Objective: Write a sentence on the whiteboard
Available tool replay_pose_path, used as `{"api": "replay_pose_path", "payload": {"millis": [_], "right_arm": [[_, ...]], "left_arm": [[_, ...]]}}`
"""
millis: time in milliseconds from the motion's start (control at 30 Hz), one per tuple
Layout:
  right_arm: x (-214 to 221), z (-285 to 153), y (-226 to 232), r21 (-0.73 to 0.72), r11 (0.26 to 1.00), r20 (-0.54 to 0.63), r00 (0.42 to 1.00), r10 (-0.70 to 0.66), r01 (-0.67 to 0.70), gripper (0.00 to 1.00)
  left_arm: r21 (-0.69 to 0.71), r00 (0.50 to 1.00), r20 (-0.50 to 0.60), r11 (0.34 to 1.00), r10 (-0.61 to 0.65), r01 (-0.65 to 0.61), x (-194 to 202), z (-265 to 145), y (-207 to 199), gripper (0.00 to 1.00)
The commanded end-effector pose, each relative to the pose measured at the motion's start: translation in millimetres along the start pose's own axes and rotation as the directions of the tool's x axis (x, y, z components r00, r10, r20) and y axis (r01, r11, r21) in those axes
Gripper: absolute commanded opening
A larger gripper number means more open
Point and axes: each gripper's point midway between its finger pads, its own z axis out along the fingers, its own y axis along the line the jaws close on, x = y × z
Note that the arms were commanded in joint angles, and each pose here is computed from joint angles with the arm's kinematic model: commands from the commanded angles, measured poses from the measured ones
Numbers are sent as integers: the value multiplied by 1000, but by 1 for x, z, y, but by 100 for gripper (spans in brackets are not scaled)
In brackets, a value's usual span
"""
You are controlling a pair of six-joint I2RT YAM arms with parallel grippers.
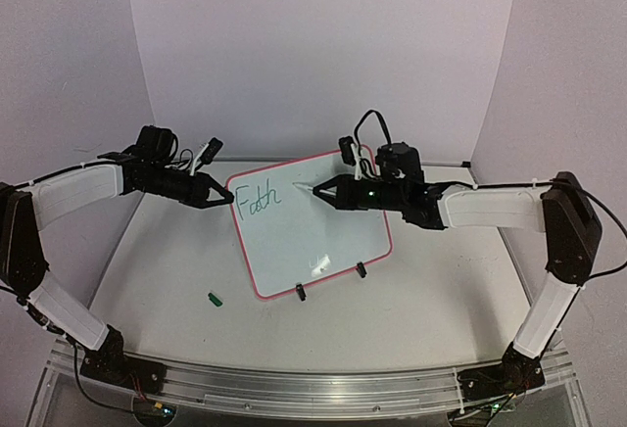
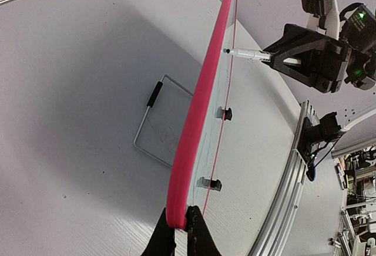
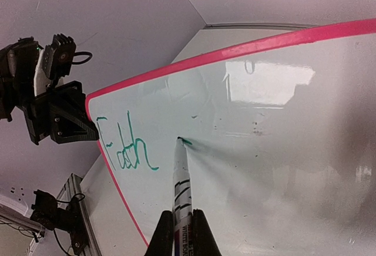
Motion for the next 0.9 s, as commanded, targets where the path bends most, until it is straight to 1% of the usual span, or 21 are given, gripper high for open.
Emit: {"api": "replay_pose_path", "payload": {"millis": [0, 133, 267, 533, 633, 867], "right_arm": [[-2, 1, 1, -21, 1000, 3, 1000, -6, 6, 0], [11, -4, -7, 8, 1000, -16, 1000, 5, -5, 0], [13, -10, -9, 29, 1000, -8, 1000, 6, -6, 0], [-5, -18, -12, 82, 997, 58, 998, -5, 0, 0], [-14, -17, -7, 75, 997, 77, 997, -14, 8, 0], [-22, -8, -2, 47, 999, 79, 997, -22, 19, 0]], "left_arm": [[-22, 994, -103, 999, 23, -26, 25, 16, 4, 0], [-20, 994, -102, 999, 25, -27, 25, 16, 3, 0], [-20, 994, -104, 999, 23, -25, 25, 16, 3, 0], [-21, 994, -103, 999, 24, -26, 25, 16, 3, 0], [-21, 994, -103, 999, 25, -27, 25, 16, 3, 0], [-22, 995, -101, 999, 28, -30, 24, 15, 2, 0]]}}
